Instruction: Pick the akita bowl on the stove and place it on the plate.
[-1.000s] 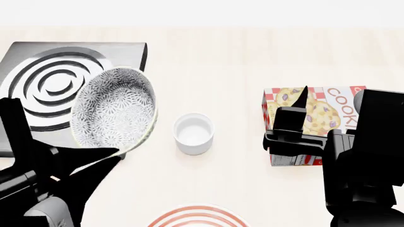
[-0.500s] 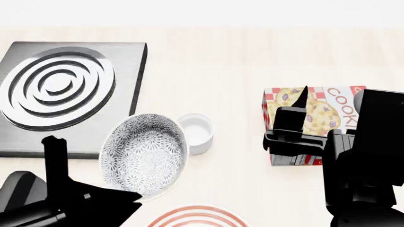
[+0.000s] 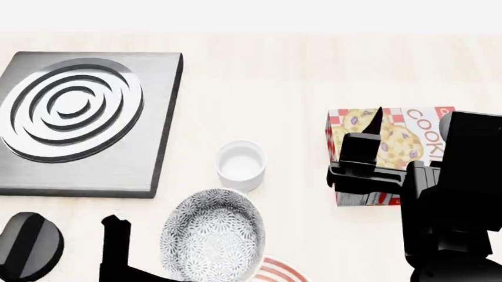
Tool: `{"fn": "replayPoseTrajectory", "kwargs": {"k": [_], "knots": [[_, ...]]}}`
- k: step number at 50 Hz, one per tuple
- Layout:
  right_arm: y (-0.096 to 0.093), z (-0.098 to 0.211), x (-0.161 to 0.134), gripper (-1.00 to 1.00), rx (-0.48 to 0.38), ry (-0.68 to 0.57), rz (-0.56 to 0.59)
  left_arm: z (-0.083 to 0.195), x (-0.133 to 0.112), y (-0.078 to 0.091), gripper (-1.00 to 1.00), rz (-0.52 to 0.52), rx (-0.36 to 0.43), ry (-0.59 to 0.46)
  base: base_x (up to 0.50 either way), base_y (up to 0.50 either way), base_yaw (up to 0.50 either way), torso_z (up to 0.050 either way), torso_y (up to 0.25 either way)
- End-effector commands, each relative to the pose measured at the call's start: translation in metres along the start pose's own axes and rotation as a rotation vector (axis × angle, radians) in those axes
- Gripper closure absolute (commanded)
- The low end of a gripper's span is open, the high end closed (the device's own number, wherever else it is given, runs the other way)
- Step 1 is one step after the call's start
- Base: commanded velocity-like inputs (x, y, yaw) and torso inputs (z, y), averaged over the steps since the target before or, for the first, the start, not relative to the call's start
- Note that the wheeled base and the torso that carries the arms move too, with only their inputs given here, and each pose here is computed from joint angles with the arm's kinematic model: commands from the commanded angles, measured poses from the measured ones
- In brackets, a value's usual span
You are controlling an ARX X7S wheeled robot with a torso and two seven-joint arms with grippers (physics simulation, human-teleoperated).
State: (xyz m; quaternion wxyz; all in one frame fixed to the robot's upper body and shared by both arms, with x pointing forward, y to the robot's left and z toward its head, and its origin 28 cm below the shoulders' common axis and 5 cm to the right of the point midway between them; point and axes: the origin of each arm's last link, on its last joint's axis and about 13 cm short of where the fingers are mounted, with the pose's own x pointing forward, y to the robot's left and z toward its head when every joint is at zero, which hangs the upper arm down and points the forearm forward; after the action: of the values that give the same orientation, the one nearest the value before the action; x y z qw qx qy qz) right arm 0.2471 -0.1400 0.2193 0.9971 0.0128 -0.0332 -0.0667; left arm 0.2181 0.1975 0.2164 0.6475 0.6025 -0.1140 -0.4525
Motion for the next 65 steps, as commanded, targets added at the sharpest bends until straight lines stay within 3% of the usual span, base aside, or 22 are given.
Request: {"fn": "replayPoseTrajectory", "kwargs": {"k": [1, 31, 65], "knots": [[-0.001, 0.0, 0.001, -1.0, 0.023, -0.007, -0.007, 0.011, 0.007, 0.0, 1.0, 0.04, 0.039, -0.051, 0.0, 0.0, 0.0, 0.0, 0.0], [-0.001, 0.0, 0.001, -1.0, 0.023, -0.008, -0.006, 0.014, 0.02, -0.033, 1.0, -0.012, 0.014, -0.065, 0.0, 0.0, 0.0, 0.0, 0.0], [-0.001, 0.0, 0.001, -1.0, 0.023, -0.008, -0.006, 0.012, 0.026, -0.053, 1.0, -0.048, -0.004, -0.053, 0.0, 0.0, 0.0, 0.0, 0.0]]}}
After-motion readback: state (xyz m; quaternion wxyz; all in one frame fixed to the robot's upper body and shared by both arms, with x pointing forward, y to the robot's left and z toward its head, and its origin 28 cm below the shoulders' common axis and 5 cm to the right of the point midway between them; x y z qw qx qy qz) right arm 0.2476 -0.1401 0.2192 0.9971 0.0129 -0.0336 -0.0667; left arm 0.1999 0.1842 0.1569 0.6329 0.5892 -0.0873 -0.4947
